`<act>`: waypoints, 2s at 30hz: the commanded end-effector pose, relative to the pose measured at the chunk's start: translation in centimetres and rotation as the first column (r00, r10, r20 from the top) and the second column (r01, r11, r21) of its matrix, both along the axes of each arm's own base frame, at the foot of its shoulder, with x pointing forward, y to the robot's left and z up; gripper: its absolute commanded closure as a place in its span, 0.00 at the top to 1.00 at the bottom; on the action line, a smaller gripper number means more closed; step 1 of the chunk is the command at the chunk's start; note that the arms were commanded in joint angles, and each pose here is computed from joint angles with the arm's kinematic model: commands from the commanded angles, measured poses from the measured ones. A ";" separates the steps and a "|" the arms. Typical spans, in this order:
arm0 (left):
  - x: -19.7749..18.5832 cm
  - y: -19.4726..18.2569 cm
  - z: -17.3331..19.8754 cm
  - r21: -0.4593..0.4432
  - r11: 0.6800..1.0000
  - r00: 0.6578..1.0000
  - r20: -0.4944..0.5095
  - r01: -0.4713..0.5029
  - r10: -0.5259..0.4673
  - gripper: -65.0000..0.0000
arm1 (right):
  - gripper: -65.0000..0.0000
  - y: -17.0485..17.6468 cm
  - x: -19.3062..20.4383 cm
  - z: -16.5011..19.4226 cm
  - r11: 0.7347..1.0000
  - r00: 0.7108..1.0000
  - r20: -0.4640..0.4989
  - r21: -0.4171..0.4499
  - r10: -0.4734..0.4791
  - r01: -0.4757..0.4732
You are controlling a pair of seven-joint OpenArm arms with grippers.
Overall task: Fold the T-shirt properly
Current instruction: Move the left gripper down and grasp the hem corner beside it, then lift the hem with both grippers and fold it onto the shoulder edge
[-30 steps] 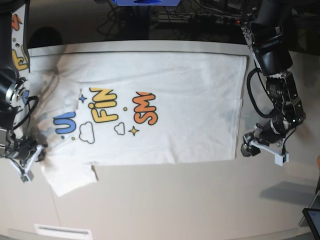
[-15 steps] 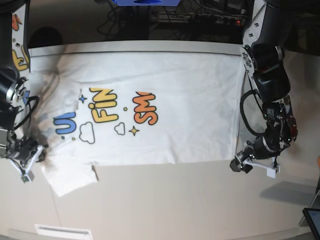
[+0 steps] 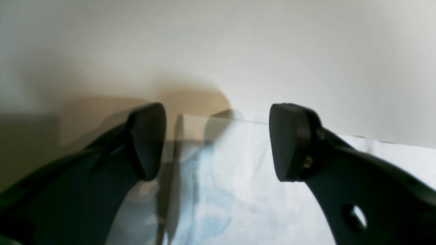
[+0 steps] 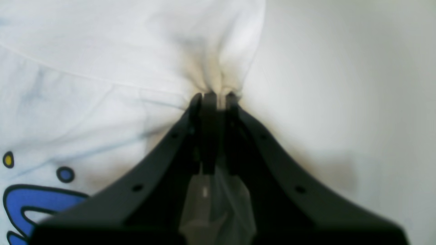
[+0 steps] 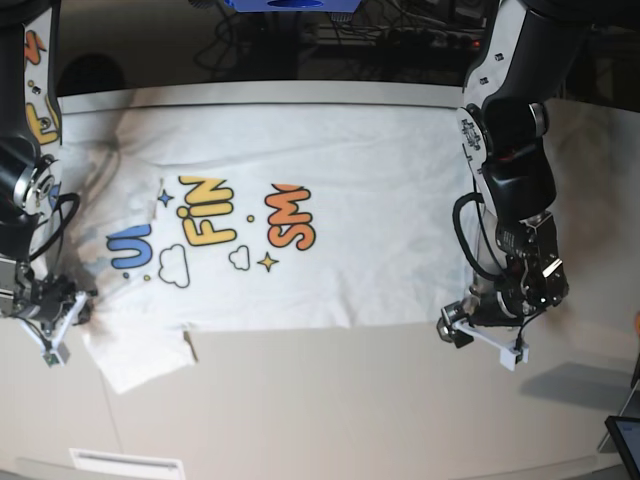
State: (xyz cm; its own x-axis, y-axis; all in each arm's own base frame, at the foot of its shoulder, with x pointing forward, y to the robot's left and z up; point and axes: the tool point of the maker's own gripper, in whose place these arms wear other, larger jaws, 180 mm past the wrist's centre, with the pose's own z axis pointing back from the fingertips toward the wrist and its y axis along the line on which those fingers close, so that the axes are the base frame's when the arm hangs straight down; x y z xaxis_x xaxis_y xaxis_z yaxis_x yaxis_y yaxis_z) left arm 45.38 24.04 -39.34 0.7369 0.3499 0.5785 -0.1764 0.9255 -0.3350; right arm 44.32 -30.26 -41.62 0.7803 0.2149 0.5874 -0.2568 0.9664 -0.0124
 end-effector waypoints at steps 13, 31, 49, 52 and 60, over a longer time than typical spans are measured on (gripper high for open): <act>-0.9 -1.3 -1.9 0.040 0.996 0.993 -0.085 0.086 -0.082 0.15 | 0.04 -0.6 0.6 1.0 1.000 1.000 0.005 -0.024 0.001 -0.001; -1.3 1.4 3.2 0.190 0.977 0.994 0.029 0.098 -0.106 0.00 | 0.02 -0.5 2.0 2.6 0.999 0.996 0.093 -0.051 0.006 -0.002; -3.9 1.1 8.0 0.320 0.938 0.981 0.089 0.134 -0.170 0.00 | 0.01 -2.5 2.1 6.6 0.985 0.970 0.237 -0.152 -0.048 0.086; -4.6 0.9 8.4 0.337 0.930 0.979 0.084 0.146 -0.184 0.00 | 0.01 -2.7 1.8 6.6 0.982 0.972 0.229 -0.165 -0.050 0.089; -6.7 0.4 10.0 0.390 0.906 0.973 0.089 0.162 -0.212 0.00 | 0.01 -4.3 0.1 7.0 0.964 0.978 0.196 -0.243 -0.065 0.113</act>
State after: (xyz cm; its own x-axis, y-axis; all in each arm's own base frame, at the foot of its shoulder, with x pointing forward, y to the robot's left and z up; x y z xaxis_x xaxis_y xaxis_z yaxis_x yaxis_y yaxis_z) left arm 37.59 23.71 -31.55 0.7289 -0.0381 0.6835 0.0422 0.9991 0.0107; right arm 43.02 -32.97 -37.50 0.7221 0.3041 0.6213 -0.1816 0.9500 -0.2539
